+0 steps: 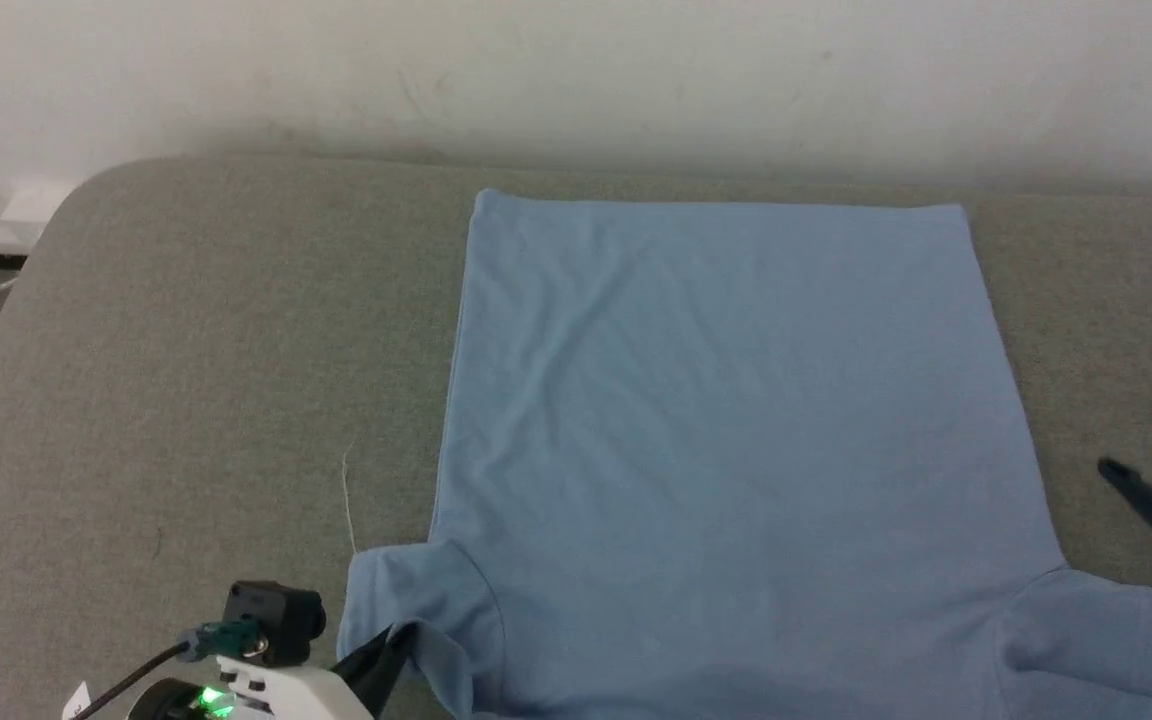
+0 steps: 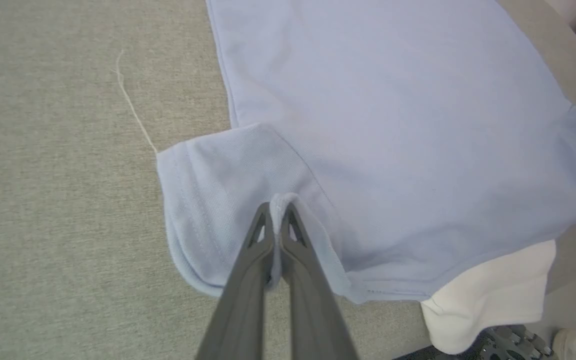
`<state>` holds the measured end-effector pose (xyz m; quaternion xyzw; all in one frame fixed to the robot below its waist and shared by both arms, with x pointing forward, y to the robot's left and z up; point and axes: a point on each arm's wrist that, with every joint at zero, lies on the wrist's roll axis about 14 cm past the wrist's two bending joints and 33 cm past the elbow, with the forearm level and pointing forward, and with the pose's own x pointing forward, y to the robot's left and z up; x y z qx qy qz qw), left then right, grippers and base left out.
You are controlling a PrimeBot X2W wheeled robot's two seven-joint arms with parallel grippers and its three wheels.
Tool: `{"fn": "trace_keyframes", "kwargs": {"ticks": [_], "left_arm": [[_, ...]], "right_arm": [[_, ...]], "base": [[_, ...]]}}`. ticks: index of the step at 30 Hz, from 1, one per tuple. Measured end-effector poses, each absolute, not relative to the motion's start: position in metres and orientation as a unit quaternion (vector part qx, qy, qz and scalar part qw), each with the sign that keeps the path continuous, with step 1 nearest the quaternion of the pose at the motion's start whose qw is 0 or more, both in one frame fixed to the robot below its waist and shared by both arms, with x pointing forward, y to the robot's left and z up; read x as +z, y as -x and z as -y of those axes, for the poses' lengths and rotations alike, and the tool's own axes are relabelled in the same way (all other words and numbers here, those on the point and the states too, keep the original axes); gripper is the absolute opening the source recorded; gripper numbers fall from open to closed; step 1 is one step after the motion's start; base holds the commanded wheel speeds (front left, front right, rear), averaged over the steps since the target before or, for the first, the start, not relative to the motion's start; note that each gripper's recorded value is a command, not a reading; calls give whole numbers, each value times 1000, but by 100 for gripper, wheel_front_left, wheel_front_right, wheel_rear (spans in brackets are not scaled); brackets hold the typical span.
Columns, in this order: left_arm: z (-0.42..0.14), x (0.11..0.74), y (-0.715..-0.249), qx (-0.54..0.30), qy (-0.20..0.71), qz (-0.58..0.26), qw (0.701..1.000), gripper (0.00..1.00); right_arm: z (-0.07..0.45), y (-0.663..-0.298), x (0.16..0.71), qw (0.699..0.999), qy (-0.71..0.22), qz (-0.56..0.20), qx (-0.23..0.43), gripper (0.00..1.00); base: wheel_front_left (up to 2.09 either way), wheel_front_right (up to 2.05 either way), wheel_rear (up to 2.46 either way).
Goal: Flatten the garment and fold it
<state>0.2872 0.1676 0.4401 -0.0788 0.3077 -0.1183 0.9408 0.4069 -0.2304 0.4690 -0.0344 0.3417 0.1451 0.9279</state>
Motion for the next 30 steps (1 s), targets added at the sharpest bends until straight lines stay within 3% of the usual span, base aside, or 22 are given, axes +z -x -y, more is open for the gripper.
{"fn": "trace_keyframes", "kwargs": {"ticks": [7,17,23,30], "left_arm": [[-152,445,-296,-114,102,-308,939,0],[-149,429,-306,-77,121,-320,937,0],[-155,418,-305,-45,126,-334,933,0],[-161,406,-302,-12,134,-349,927,0]], "right_arm": [[202,-496,484,928,32,-337,156,100],[199,-598,449,911,62,-390,117,100],[185,-635,413,901,55,-417,109,100],[167,-650,361,883,61,-451,114,100]], "base": [[0,0,0],[0,0,0],[0,0,0],[0,0,0]]}}
